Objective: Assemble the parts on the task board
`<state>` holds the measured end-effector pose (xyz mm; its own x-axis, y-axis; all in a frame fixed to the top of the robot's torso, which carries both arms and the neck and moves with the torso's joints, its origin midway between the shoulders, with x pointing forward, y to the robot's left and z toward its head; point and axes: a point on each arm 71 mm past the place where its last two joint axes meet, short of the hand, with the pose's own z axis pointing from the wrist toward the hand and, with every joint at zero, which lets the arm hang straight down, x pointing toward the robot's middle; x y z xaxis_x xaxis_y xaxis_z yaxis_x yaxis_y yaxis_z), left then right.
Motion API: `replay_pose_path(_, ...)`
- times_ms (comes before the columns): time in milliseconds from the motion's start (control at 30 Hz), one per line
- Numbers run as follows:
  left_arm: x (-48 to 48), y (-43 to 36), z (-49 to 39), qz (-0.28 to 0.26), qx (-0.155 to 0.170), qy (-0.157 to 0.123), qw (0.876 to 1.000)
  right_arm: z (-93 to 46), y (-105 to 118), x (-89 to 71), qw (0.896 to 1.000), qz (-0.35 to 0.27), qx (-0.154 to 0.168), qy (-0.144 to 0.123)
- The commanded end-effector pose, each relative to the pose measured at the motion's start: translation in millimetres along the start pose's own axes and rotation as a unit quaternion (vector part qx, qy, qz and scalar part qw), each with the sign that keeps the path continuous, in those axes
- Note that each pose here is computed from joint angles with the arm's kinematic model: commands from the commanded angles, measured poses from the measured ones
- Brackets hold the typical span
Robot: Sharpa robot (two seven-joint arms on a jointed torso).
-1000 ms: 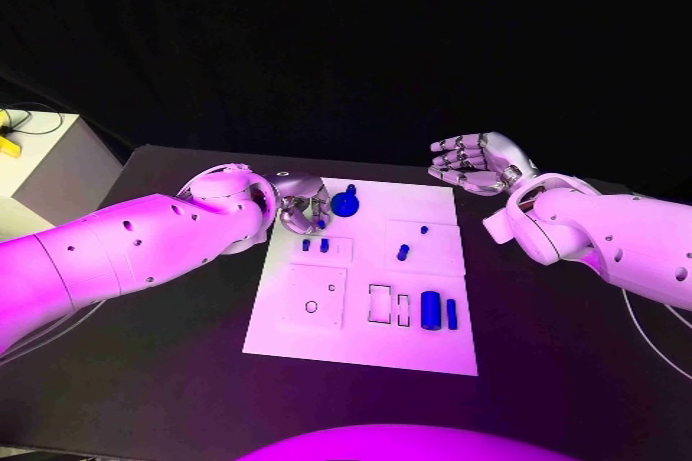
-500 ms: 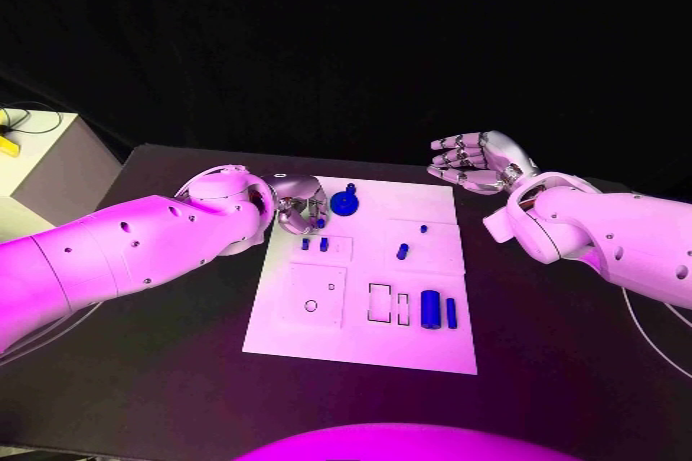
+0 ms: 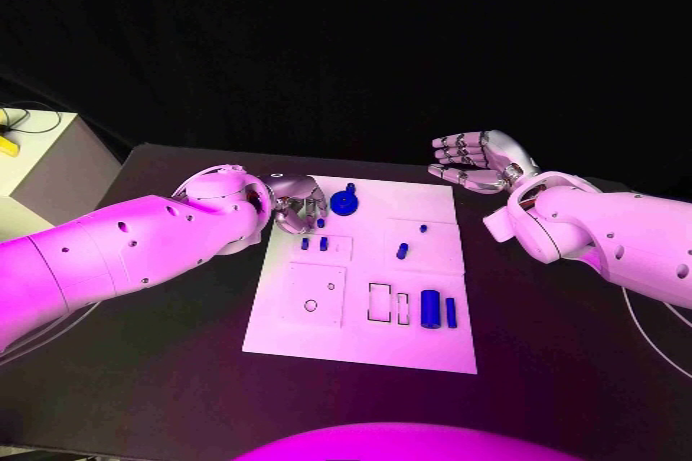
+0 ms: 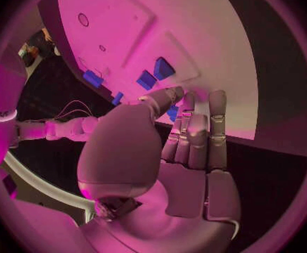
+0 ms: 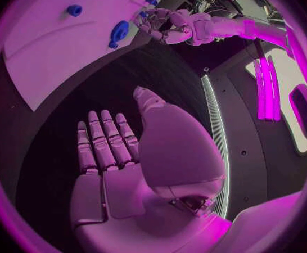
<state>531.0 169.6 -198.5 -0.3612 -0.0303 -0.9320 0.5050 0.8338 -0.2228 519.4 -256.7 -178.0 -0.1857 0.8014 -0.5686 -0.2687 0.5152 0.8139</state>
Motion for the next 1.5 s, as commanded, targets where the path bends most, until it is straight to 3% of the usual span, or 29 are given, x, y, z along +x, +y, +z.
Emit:
replay_pose_path(33, -0.3, 2.0, -0.5, -0.001, -0.005, 0.001, 1.0, -0.2, 0.9, 0.3, 1.0, 0.0, -0.005, 0.002)
replay_pose_path(200, -2.0, 12.6, -3.5, -0.018, -0.014, -0.003, 1.0, -0.7, -2.1, -0.3, 1.0, -0.013, 0.007, 0.011)
replay_pose_path(300, -6.2, 25.1, -6.8, -0.069, -0.025, -0.014, 0.997, -1.8, -4.8, -0.6, 0.999, -0.028, 0.014, 0.027)
replay_pose_path(400, -14.0, 39.2, -12.4, -0.131, -0.031, -0.038, 0.99, -3.9, -6.8, 1.1, 0.996, -0.062, 0.014, 0.06)
replay_pose_path(533, -28.7, 58.7, -24.9, -0.236, -0.026, -0.089, 0.967, -9.1, -10.3, 5.2, 0.984, -0.132, 0.019, 0.119)
replay_pose_path(667, -38.6, 66.6, -37.7, -0.328, 0.003, -0.125, 0.936, -15.7, -11.8, 4.7, 0.965, -0.216, 0.014, 0.146)
replay_pose_path(767, -42.8, 66.9, -47.7, -0.387, 0.034, -0.138, 0.911, -19.9, -10.6, 3.6, 0.949, -0.276, 0.005, 0.152)
replay_pose_path(800, -43.3, 66.7, -49.0, -0.394, 0.038, -0.14, 0.908, -20.5, -10.2, 3.6, 0.947, -0.284, 0.004, 0.152)
replay_pose_path(833, -44.5, 65.0, -53.5, -0.416, 0.052, -0.143, 0.897, -22.3, -8.7, 4.2, 0.938, -0.311, -0.002, 0.153)
replay_pose_path(1033, -45.5, 54.1, -66.2, -0.473, 0.089, -0.143, 0.865, -25.1, 1.0, 15.0, 0.909, -0.384, -0.026, 0.16)
replay_pose_path(1200, -42.8, 41.2, -72.1, -0.494, 0.11, -0.135, 0.852, -24.0, 9.9, 29.3, 0.892, -0.421, -0.04, 0.163)
replay_pose_path(1333, -40.8, 34.0, -75.3, -0.504, 0.12, -0.13, 0.846, -20.1, 18.4, 40.8, 0.888, -0.431, -0.05, 0.153)
replay_pose_path(1500, -39.5, 32.6, -76.6, -0.506, 0.118, -0.131, 0.844, -15.6, 23.3, 52.3, 0.885, -0.435, -0.05, 0.161)
